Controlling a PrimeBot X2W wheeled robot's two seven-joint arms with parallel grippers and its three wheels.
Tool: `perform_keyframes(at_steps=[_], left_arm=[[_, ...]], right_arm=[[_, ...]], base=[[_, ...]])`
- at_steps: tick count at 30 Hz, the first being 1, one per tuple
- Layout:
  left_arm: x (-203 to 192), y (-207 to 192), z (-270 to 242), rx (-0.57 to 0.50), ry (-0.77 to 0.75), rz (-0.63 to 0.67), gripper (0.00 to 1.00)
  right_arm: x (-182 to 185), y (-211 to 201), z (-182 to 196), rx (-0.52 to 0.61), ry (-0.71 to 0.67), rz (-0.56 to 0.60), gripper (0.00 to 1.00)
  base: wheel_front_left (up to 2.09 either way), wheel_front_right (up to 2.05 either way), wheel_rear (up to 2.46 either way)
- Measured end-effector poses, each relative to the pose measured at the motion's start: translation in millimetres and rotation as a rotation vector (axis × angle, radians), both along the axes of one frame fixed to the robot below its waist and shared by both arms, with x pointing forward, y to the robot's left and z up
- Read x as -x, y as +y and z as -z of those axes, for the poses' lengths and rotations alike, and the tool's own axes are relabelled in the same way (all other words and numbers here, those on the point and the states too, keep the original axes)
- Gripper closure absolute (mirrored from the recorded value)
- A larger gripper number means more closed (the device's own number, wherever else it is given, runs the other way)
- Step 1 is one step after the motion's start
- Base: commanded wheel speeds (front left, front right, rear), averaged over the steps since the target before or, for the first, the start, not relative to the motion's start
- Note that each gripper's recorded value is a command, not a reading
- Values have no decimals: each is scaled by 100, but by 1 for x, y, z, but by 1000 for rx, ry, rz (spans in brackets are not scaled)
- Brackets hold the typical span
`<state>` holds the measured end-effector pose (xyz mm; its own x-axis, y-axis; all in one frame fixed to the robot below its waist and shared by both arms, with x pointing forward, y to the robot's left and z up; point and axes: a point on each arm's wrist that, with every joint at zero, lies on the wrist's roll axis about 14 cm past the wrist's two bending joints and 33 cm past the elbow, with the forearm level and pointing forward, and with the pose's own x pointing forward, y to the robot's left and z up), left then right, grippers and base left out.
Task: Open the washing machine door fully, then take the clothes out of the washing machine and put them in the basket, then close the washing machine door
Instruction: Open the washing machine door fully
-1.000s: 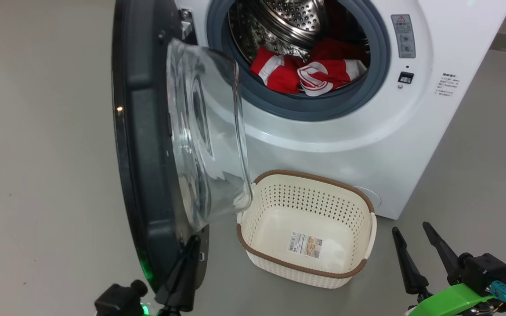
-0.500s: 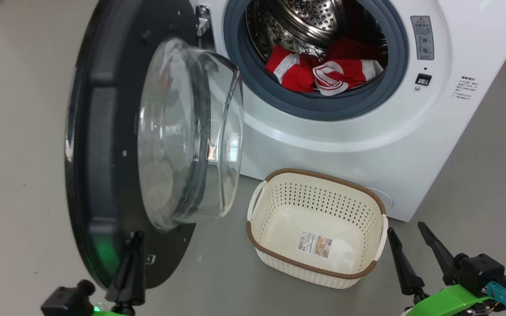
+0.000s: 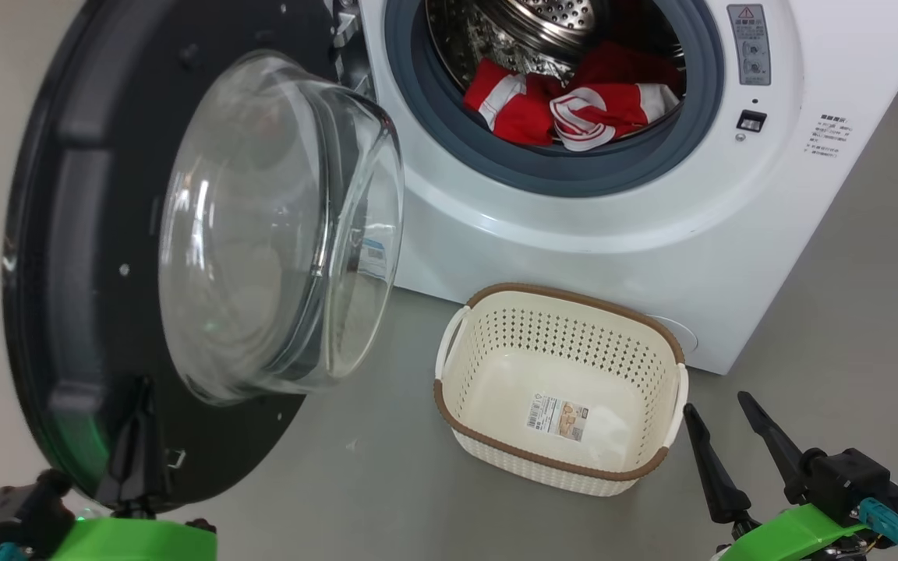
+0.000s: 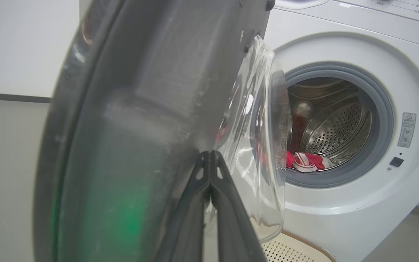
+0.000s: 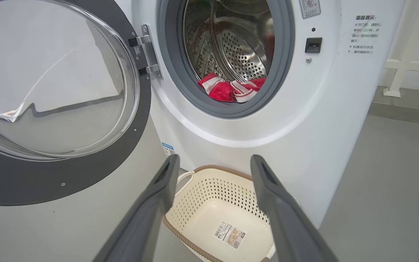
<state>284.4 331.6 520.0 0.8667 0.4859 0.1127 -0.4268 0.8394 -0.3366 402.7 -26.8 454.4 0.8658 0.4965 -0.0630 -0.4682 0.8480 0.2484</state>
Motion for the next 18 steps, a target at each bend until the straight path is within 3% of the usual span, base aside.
perform_keyframes(at_steps=[18], left_arm=[[-14, 53, -2, -24, 26, -122, 100]], right_arm=[[-10, -8, 17, 11, 35, 17, 0]], base=[[0, 0, 0]])
